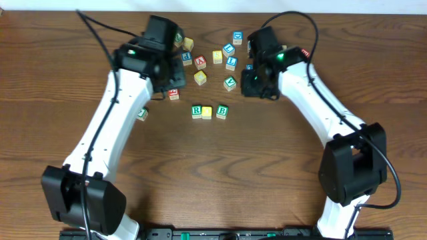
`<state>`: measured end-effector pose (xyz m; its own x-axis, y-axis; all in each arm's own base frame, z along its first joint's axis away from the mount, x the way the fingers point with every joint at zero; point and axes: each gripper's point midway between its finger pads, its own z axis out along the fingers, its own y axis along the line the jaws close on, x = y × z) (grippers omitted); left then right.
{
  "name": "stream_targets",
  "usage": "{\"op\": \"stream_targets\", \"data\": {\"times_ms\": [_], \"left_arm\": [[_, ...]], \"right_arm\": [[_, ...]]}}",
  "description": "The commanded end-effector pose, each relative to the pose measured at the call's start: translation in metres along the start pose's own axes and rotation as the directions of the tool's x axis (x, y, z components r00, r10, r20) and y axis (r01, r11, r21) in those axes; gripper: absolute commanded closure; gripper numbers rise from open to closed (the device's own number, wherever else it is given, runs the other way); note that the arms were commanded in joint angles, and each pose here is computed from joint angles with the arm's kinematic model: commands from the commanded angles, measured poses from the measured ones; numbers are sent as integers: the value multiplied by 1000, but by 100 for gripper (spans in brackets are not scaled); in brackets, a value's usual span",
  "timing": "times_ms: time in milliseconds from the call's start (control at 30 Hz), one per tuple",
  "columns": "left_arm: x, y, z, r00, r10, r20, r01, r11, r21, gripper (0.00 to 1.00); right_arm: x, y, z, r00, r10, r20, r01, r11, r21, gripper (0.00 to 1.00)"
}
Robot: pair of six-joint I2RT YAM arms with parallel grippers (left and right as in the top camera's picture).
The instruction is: Spell out ROBOT
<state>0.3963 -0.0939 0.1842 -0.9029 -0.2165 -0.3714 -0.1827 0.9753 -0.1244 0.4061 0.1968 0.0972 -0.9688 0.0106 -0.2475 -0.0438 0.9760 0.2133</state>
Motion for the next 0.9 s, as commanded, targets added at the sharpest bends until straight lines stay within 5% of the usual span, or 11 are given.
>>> {"op": "stream_targets", "data": {"times_ms": [0, 867], "left_arm": [[0, 25, 9, 999, -35, -29, 33, 998, -49, 62], [6, 44, 20, 996, -70, -56, 66, 995, -79, 64]], "right_arm": [[12, 12, 15, 1000, 13, -25, -14, 999, -41, 75], [29, 18, 87, 992, 67, -109, -76, 994, -80, 82]]}}
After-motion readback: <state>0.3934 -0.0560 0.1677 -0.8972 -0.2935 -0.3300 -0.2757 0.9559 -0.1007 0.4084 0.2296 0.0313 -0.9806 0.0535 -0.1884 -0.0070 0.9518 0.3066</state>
